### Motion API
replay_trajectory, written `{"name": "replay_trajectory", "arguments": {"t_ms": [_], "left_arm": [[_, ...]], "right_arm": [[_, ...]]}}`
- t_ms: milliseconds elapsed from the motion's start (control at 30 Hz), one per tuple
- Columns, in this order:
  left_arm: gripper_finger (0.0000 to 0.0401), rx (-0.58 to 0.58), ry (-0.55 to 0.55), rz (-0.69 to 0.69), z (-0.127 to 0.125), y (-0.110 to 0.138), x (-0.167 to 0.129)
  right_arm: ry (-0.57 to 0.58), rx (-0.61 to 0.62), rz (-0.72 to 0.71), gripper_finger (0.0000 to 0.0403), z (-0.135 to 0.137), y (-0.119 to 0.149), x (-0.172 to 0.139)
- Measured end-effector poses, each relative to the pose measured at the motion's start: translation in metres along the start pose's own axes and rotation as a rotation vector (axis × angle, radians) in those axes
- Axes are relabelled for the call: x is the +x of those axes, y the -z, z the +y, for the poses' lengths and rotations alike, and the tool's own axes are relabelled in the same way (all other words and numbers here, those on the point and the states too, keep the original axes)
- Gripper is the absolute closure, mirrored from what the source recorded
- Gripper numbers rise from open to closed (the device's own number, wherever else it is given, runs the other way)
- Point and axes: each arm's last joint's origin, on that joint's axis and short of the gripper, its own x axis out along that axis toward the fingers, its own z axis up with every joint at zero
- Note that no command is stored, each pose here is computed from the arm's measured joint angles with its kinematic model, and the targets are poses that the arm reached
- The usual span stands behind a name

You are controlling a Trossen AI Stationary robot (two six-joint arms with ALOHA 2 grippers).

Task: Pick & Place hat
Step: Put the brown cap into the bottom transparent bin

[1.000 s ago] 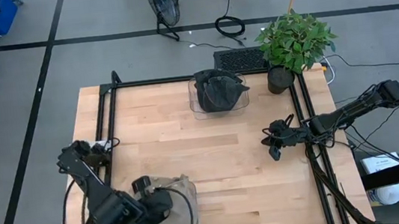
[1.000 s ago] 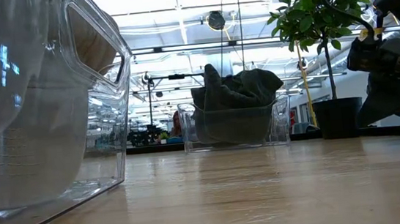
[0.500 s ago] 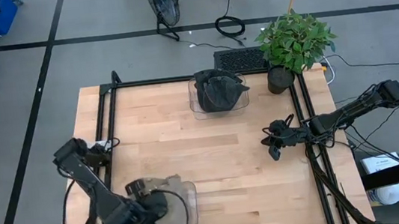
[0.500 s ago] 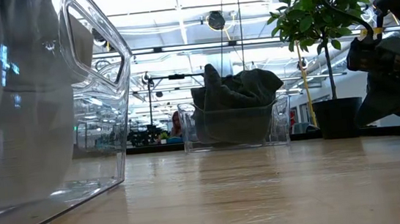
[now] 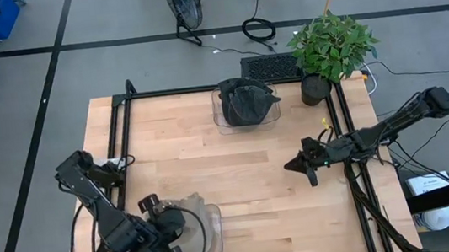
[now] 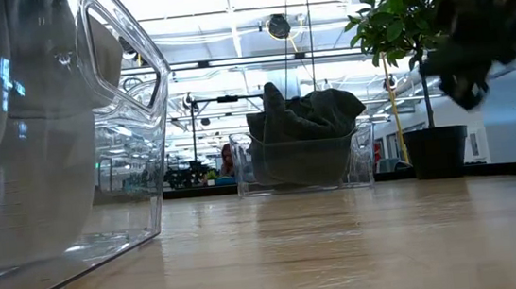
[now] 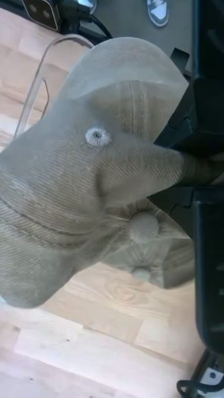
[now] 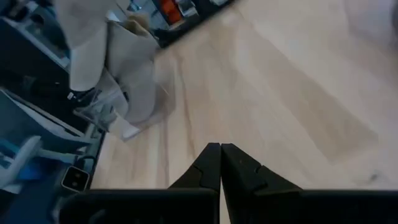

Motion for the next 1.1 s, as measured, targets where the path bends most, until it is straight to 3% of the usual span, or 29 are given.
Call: {"name": "replay_trajectory", "arguments": {"t_ms": [200, 400, 833, 1100], "left_arm": [[0.0360, -0.008, 0.000, 0.000, 0.000, 0.000, 0.000], [0.0360, -0.009, -0.001, -0.002, 0.000, 0.000, 0.000], [0.0360, 0.039, 0.003, 0.007, 0.000, 0.000, 0.000], [0.0360, 0.056, 0.038, 0.067, -0.001, 0.001, -0.002]], "right_arm": [[0.036, -0.233, 0.033, 0.0403, 0.051, -0.028, 0.012], [0.001, -0.407, 0.067, 0.0403, 0.108, -0.043, 0.047], [-0.048, -0.514, 0.105, 0.0403, 0.188, -0.041, 0.128], [-0.139, -0.702, 0.030, 0.0403, 0.246, -0.048, 0.165]]}}
